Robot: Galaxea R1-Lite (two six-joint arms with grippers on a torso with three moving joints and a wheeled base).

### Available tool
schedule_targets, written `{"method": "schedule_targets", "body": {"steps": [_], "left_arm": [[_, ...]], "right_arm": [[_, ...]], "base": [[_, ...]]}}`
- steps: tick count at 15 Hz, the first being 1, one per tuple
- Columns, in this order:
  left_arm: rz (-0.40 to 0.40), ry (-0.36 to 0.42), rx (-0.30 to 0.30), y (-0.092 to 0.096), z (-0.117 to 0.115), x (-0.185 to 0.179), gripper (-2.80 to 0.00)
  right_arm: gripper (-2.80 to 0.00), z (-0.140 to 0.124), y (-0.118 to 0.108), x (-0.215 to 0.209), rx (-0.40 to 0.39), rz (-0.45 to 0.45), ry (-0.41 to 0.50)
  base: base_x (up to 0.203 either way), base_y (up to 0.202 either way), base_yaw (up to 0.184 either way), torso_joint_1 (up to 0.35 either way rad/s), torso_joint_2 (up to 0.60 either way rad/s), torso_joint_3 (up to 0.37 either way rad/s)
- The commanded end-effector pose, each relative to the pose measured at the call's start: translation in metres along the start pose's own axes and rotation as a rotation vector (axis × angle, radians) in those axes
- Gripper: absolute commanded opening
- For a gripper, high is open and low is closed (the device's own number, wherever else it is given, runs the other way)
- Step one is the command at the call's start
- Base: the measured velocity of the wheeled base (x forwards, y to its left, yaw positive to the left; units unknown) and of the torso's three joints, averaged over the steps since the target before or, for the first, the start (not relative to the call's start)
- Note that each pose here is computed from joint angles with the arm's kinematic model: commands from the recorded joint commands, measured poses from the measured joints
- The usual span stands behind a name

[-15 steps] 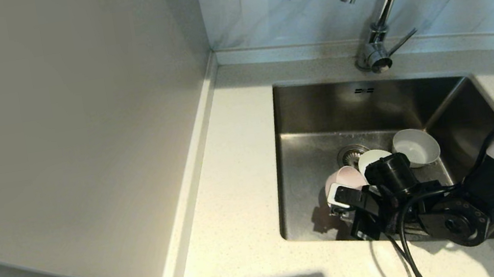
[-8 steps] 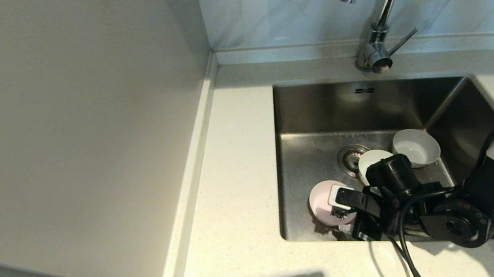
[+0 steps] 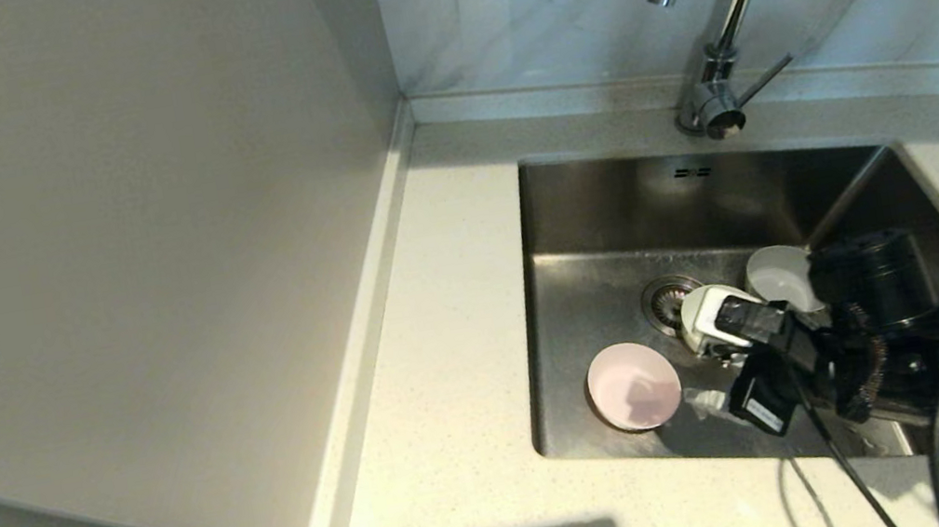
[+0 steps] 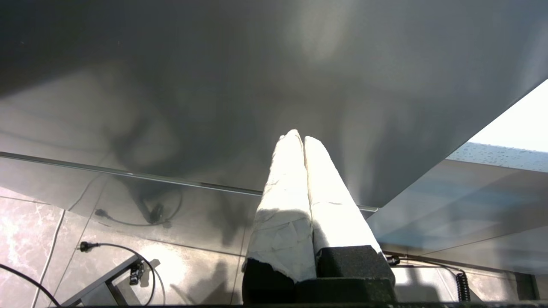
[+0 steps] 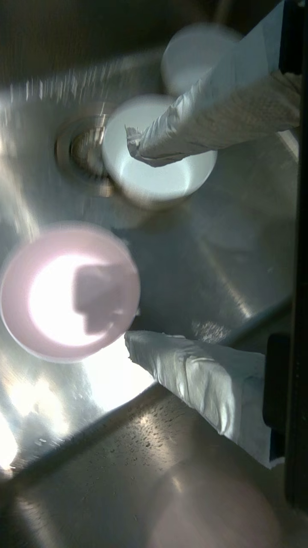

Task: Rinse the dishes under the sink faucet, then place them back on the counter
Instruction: Put a bowl into the sink

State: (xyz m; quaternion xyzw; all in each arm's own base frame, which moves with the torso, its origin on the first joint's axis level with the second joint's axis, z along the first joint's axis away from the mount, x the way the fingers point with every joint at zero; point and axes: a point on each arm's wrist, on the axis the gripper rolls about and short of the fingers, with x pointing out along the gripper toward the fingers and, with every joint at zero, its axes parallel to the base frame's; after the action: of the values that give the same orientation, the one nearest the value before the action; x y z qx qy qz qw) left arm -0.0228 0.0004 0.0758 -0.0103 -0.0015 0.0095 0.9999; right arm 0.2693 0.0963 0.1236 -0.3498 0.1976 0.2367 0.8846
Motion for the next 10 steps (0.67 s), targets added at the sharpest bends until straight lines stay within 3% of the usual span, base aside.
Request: {"method": "schedule_targets", "body": {"steps": [1,4,7,8,9,10], "left_arm": [[0.001,-0.003,-0.001,0.000,0.000,0.000,-2.80],[0.001,-0.003,-0.001,0.000,0.000,0.000,-2.80],[0.001,-0.003,-0.001,0.000,0.000,0.000,-2.80],[0.001,-0.003,-0.001,0.000,0.000,0.000,-2.80],[0.001,-0.003,-0.001,0.000,0.000,0.000,-2.80],[0.001,-0.003,-0.001,0.000,0.000,0.000,-2.80]], "right_arm": [[0.00,0.007,-0.021,-0.065,0.035,-0.134,-0.102],[0.00,-0.011,-0.035,-0.121,0.106,-0.232,-0.039],[0.00,-0.011,-0.068,-0.138,0.169,-0.361,0.023],[-1.28,-0.007,-0.079,-0.142,0.185,-0.375,0.050],[-2.80,-0.005,-0.089,-0.146,0.204,-0.378,0.092],[-2.80,-0.005,-0.098,-0.151,0.229,-0.370,0.141]], "base": [[0.000,0.000,0.000,0.000,0.00,0.000],[0.000,0.000,0.000,0.000,0.00,0.000],[0.000,0.000,0.000,0.000,0.00,0.000],[0.000,0.000,0.000,0.000,0.00,0.000],[0.000,0.000,0.000,0.000,0.00,0.000],[0.000,0.000,0.000,0.000,0.00,0.000]]}}
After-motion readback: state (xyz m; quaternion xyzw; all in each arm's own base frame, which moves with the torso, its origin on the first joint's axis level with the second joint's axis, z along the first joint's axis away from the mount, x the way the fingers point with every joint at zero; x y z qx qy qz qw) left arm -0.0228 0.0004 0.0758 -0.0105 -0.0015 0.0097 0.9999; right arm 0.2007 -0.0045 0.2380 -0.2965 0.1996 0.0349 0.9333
